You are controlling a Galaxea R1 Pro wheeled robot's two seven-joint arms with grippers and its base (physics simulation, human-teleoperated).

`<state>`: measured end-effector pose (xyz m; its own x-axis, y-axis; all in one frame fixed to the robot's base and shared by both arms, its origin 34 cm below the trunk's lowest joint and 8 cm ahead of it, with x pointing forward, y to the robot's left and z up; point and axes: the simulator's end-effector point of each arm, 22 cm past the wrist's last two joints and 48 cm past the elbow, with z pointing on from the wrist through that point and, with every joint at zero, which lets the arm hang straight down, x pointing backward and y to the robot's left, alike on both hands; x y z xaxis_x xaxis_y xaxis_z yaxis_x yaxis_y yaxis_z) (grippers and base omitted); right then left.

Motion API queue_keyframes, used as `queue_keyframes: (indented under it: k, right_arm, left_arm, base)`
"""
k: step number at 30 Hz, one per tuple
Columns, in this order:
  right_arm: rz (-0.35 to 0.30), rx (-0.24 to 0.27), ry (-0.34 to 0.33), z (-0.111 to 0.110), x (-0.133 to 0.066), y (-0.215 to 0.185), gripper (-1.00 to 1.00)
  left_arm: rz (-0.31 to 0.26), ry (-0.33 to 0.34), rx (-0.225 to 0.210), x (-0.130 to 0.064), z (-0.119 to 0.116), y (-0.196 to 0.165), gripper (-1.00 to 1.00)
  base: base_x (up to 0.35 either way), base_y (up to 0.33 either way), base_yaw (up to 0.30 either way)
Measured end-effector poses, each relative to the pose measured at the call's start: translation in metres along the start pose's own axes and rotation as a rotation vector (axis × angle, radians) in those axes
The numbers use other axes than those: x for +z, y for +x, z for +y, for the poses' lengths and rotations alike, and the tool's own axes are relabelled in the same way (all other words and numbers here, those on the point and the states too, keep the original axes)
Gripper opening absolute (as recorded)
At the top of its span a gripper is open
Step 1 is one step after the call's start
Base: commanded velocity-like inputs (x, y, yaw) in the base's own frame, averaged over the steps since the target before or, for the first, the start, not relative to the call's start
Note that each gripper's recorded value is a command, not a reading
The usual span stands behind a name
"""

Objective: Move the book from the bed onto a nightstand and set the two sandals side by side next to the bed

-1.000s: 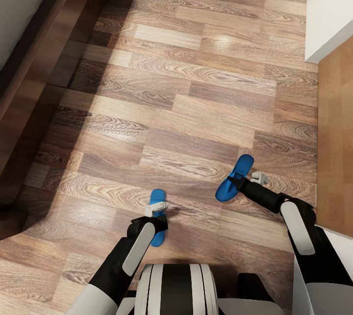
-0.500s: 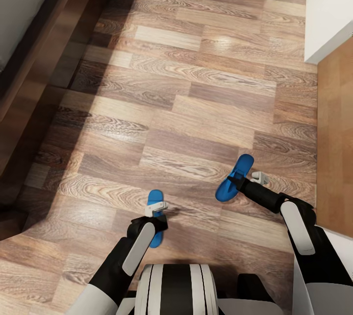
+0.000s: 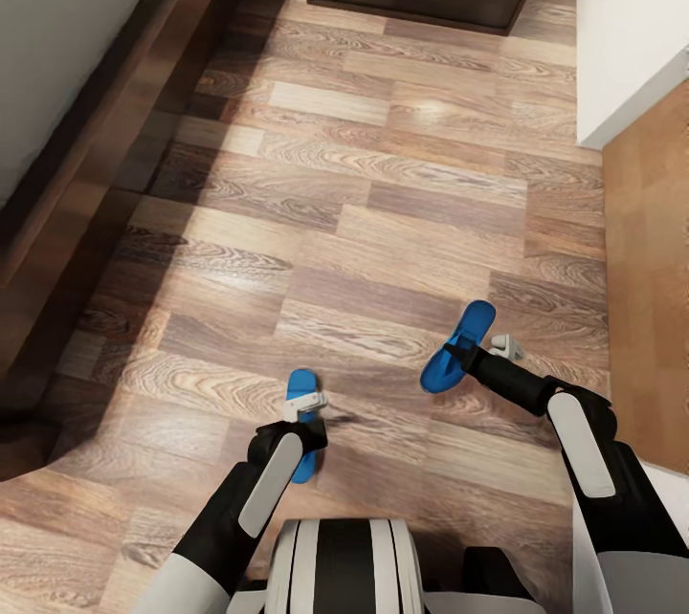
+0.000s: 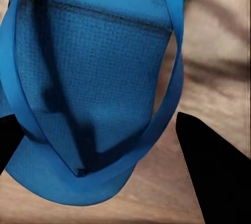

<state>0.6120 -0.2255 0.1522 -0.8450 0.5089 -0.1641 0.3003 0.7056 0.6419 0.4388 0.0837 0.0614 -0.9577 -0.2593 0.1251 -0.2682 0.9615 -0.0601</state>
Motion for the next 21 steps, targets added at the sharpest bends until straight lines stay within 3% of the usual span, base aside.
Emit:
queue_keyframes:
  k: [14, 18, 21]
  right_arm:
    - [-0.038, -0.026, -0.026, 0.024, -0.016, -0.02, -1.0]
    - [-0.046, -0.033, -0.032, 0.031, -0.021, -0.024, -1.0]
    - [-0.049, -0.041, -0.036, 0.035, -0.024, -0.027, -1.0]
  left_arm:
    - [-0.056, 0.021, 0.005, -0.025, -0.009, -0.02, -1.0]
    - [-0.073, 0.071, 0.005, -0.033, -0.021, -0.026, -1.0]
    - [-0.088, 0.147, 0.01, -0.039, -0.034, -0.032, -1.0]
  base:
    - [0.0, 0.0, 0.0]
    - [0.0, 0.0, 0.0]
    - [0.0, 0.0, 0.0]
